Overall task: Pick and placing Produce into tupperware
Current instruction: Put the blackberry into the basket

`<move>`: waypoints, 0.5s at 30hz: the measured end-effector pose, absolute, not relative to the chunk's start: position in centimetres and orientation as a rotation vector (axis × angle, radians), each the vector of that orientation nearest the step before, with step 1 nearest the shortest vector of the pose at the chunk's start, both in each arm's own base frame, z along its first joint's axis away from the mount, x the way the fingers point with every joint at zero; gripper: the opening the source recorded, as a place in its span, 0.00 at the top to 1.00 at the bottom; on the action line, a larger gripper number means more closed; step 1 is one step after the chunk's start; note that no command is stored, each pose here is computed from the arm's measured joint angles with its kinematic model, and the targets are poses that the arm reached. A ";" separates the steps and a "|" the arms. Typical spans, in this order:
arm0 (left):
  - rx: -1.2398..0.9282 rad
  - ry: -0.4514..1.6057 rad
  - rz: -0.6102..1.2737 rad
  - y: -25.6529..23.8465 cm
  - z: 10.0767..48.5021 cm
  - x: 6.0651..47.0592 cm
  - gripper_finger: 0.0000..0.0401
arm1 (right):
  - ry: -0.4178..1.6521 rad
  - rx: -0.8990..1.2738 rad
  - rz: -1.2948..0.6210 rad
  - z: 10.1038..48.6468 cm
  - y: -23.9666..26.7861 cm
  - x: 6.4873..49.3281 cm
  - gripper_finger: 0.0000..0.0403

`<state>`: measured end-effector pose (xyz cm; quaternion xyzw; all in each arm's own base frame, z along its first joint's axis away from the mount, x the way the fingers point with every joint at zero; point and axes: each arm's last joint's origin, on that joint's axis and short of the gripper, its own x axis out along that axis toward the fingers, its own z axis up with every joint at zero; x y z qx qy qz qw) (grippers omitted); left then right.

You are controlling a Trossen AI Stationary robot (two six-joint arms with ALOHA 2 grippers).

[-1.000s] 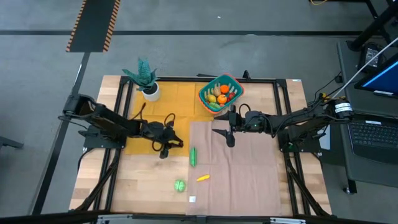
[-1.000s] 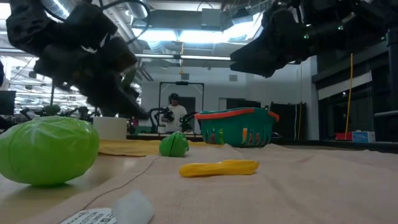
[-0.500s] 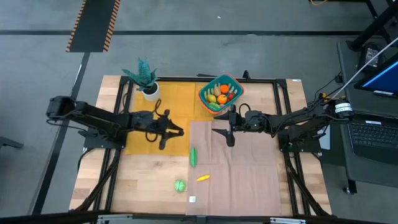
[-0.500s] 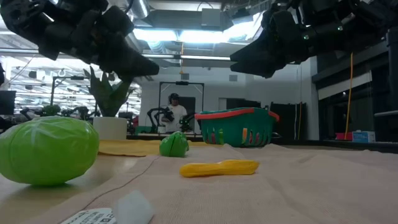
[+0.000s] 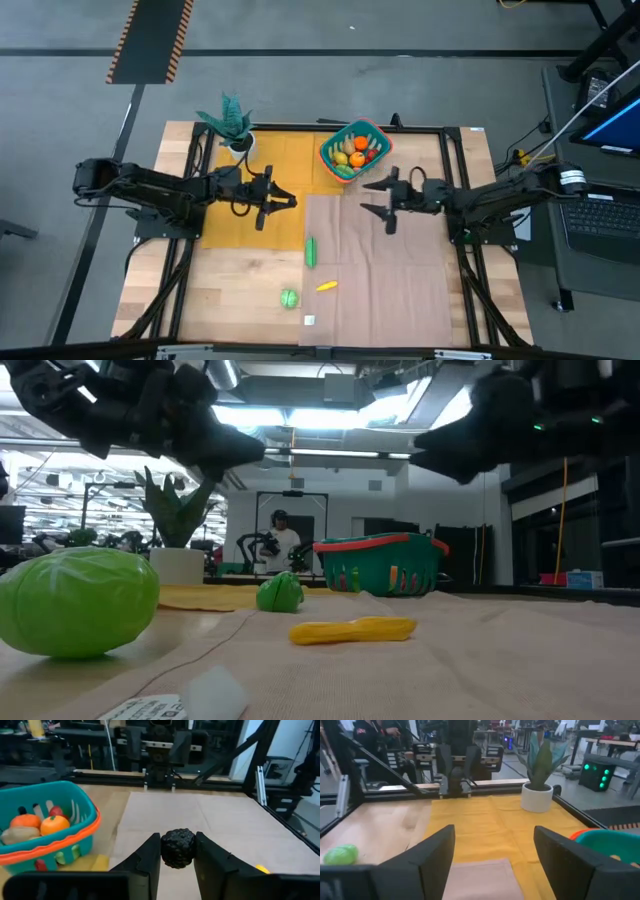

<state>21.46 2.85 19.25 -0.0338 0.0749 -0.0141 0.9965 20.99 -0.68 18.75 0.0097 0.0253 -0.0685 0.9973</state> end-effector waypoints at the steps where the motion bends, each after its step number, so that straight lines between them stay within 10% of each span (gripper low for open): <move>1: -0.068 0.145 -0.028 3.0 19.3 21.5 0.77 | 0.043 0.018 -0.137 18.5 -0.7 20.4 0.33; 15: -0.056 0.077 0.130 5.2 17.6 23.7 0.77 | 0.023 -0.028 -0.199 18.0 -0.8 18.5 0.33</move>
